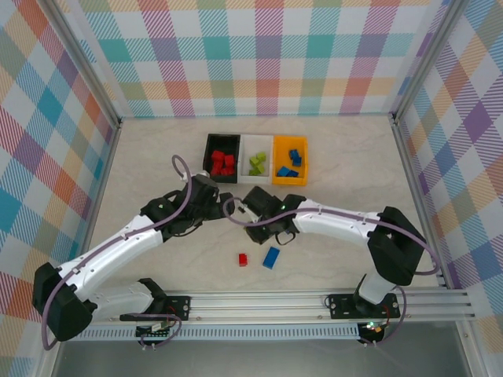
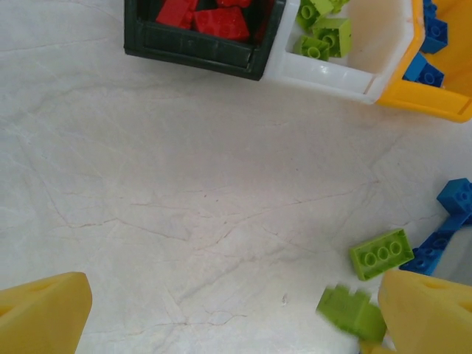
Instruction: Sort the legos into containers by color
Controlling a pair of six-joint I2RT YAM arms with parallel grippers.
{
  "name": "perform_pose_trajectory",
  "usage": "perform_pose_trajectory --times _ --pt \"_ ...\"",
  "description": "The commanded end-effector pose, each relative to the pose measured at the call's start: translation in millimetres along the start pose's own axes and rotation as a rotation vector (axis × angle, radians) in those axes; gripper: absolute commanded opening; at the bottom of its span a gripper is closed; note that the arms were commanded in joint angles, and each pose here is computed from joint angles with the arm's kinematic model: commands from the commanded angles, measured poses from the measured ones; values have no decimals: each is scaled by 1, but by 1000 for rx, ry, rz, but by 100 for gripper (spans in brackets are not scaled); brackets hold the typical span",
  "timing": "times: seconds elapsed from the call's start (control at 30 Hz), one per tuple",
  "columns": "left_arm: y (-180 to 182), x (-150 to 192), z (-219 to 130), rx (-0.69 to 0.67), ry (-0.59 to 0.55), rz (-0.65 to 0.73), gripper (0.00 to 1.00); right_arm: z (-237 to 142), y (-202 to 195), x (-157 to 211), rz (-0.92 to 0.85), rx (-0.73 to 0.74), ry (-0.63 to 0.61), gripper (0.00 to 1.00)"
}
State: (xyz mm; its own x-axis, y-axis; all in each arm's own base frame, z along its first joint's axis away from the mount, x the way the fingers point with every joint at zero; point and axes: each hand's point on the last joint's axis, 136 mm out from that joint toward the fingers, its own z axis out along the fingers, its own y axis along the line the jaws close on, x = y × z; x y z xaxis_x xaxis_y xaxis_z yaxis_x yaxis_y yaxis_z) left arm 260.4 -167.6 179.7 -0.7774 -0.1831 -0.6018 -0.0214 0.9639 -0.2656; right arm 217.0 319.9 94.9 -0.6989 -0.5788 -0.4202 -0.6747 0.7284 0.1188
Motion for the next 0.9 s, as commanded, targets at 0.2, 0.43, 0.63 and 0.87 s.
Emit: perform_pose_trajectory --times 0.2,0.43,0.63,0.87 --pt "18 19 -10 -15 37 -25 100 -11 -93 -134 190 159 -221 22" --pt "10 35 -4 29 111 6 100 23 -149 -183 318 216 -226 24" --pt "-10 67 9 80 243 90 95 31 -163 -194 361 215 -218 54" --pt "-38 120 18 89 397 263 79 -15 -150 -167 399 172 -308 60"
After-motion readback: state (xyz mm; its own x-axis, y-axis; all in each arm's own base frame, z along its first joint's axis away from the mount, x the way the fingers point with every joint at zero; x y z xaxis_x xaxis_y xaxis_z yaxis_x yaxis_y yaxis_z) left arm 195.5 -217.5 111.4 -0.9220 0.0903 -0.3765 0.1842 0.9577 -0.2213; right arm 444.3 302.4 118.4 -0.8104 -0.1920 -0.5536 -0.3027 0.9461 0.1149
